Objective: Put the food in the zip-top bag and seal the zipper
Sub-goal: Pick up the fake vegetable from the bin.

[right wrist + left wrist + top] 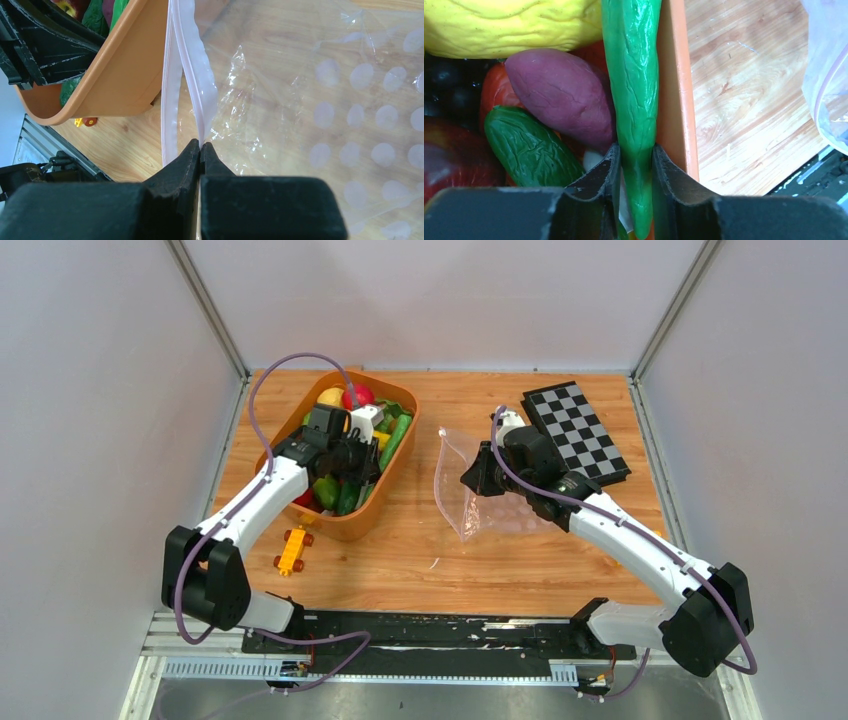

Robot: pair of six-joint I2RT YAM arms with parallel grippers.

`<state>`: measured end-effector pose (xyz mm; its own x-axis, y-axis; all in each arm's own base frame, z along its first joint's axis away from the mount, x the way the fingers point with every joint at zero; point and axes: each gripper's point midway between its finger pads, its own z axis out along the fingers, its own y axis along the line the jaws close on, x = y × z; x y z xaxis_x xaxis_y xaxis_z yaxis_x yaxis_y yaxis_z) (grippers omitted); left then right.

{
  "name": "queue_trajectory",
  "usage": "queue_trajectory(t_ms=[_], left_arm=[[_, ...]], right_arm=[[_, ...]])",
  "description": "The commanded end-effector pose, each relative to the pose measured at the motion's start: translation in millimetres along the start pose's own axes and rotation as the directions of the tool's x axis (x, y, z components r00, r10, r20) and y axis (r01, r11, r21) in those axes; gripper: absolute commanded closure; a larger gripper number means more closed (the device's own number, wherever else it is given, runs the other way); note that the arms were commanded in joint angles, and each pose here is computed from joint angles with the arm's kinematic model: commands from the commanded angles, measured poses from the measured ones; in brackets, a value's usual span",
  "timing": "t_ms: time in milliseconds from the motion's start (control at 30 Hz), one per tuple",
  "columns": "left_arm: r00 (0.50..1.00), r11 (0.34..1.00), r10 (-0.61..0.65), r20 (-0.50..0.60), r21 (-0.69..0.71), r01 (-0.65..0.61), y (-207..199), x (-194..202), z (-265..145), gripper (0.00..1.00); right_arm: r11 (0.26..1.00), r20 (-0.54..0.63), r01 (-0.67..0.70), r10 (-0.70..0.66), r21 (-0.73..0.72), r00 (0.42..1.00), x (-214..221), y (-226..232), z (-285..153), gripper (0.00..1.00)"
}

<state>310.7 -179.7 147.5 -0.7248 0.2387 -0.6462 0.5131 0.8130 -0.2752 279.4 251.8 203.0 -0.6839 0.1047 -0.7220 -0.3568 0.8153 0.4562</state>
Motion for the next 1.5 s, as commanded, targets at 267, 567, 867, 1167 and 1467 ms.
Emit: queue_trajectory(t_ms=[267,567,867,1167,1467], left_arm=[[0.998,0.999,-0.004,0.060,0.043,0.002,-20,-12,-24,0.95],[0.991,0.996,0.010,0.135,-0.095,0.003,-4,-34,-45,1.00],[0.989,1.000,0.016,0.148,-0.009,-0.015,-31,-48,-78,1.00],[0.991,0.982,-0.082,0.104,0.181,0.063,-81,-24,-120,1.00],[0.997,0.939,-0.040,-0.068,0.337,0.060,-148,20,-114,1.00]], right_arm=[[0.999,0.066,0.018,-0.016,-0.037,0.998,-25,13,-7,1.00],[0.999,0.066,0.017,-0.015,-0.038,0.998,-25,13,-7,1.00],[0.999,0.081,0.018,-0.014,-0.042,0.997,-29,15,-7,1.00],[0.998,0.138,0.025,-0.018,-0.051,0.990,-41,18,-7,1.00],[0.999,0.174,0.018,-0.012,-0.037,0.985,-47,15,-6,1.00]])
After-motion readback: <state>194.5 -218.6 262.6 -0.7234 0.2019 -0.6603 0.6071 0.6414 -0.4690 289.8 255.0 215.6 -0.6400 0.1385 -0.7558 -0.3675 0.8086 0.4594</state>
